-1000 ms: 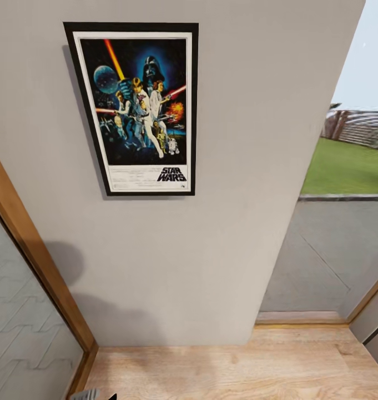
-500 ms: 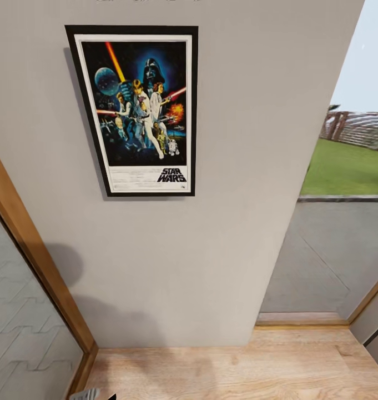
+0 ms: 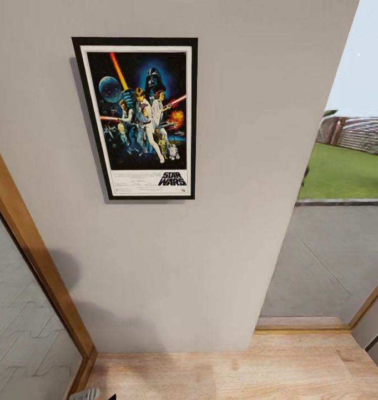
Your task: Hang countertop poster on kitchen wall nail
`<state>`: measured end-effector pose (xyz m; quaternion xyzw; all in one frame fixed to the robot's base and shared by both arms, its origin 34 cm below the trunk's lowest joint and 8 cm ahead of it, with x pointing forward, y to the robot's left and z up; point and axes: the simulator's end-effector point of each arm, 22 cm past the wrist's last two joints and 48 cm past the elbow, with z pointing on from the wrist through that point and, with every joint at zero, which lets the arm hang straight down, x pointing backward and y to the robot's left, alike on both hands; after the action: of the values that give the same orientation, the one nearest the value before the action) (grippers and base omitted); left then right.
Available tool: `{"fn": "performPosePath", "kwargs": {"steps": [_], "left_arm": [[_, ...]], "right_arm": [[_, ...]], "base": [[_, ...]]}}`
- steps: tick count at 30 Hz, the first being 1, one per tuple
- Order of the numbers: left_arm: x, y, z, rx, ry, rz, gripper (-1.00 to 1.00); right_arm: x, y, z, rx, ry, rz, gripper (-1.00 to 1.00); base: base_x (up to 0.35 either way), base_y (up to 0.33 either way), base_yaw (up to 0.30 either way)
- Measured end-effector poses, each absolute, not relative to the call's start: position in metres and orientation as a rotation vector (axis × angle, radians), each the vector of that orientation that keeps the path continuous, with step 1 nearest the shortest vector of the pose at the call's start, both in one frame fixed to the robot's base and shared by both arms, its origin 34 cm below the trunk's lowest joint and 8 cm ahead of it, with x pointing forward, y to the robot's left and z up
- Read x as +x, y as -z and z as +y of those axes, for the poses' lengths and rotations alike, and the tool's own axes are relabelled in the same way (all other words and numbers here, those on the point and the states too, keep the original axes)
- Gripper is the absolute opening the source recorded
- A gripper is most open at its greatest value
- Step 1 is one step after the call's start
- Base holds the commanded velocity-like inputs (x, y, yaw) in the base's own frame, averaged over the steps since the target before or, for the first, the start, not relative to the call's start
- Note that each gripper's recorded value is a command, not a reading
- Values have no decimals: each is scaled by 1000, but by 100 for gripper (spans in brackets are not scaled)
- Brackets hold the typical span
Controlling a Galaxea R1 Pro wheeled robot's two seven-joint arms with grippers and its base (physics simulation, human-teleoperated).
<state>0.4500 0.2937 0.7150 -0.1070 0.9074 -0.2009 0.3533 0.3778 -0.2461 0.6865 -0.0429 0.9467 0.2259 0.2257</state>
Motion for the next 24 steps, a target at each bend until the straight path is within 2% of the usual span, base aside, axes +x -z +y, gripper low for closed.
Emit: {"fn": "performPosePath", "kwargs": {"steps": [10,17,24], "left_arm": [[454,-720,294,-273,520,2333,100],[454,-720,294,-273,519,2332,100],[454,-720,294,-274,520,2332,100]], "right_arm": [[382,-688,-249,-119,-599,2604,100],[333,-666,-250,-43,-599,2721,100],[278,-637,-290,61,-312,2893,100]], "base": [[0,0,6],[0,0,1],[0,0,0]]}}
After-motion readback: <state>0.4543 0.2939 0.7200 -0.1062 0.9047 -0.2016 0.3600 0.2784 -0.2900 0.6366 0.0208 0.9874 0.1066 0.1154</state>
